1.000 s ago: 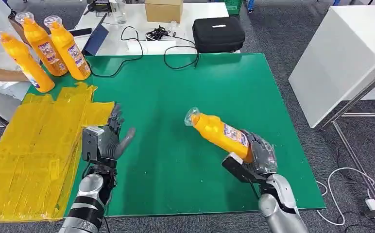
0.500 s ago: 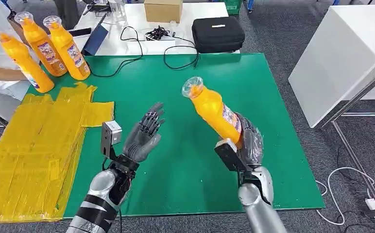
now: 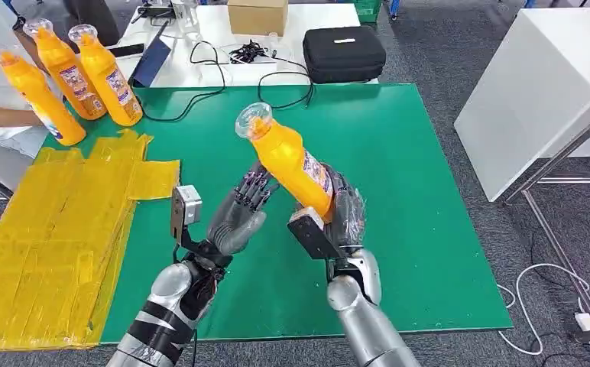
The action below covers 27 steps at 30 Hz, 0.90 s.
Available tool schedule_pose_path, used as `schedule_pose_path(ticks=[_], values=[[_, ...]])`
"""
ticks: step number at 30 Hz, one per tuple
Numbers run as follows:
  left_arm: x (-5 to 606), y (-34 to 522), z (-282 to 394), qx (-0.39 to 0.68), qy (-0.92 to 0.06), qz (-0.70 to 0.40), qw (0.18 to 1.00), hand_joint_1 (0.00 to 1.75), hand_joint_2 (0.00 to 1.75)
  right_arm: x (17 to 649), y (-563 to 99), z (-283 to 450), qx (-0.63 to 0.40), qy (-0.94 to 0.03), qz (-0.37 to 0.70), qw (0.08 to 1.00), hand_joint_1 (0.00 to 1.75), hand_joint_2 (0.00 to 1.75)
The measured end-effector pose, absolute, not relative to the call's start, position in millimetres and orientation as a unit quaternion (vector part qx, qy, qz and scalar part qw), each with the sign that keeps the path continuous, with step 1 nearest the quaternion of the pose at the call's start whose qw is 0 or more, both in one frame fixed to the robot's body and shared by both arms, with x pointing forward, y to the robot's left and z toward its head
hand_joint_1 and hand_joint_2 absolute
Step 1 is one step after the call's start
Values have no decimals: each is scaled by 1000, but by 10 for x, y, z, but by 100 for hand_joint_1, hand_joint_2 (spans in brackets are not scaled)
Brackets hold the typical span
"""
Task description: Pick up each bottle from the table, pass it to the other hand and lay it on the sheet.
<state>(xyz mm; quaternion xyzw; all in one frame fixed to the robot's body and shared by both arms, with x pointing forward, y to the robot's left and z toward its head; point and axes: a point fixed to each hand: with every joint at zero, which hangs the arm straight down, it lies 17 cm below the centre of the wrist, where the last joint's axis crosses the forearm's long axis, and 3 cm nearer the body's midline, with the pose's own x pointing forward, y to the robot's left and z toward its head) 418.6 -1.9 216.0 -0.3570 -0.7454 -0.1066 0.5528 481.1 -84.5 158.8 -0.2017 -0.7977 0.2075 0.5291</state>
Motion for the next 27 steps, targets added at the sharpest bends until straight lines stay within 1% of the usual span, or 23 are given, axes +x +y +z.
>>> schedule_pose_path(ticks=[4,9,12,17,27], values=[[4200,-7,2158,-356,-746,-102,554,0,175,4809,-733,1564,-194,-796,216,531,175,175],[4249,62,2128,-349,-747,-90,559,0,175,4761,-421,1542,-174,-796,232,531,175,175],[4292,128,2099,-340,-749,-82,563,0,175,4661,-143,1484,-158,-792,256,531,175,175],[4396,283,2019,-322,-750,-69,574,0,175,4374,359,1432,-128,-796,314,501,175,175],[4443,453,1870,-312,-748,-45,584,0,175,4197,634,1324,-120,-787,362,485,175,175]])
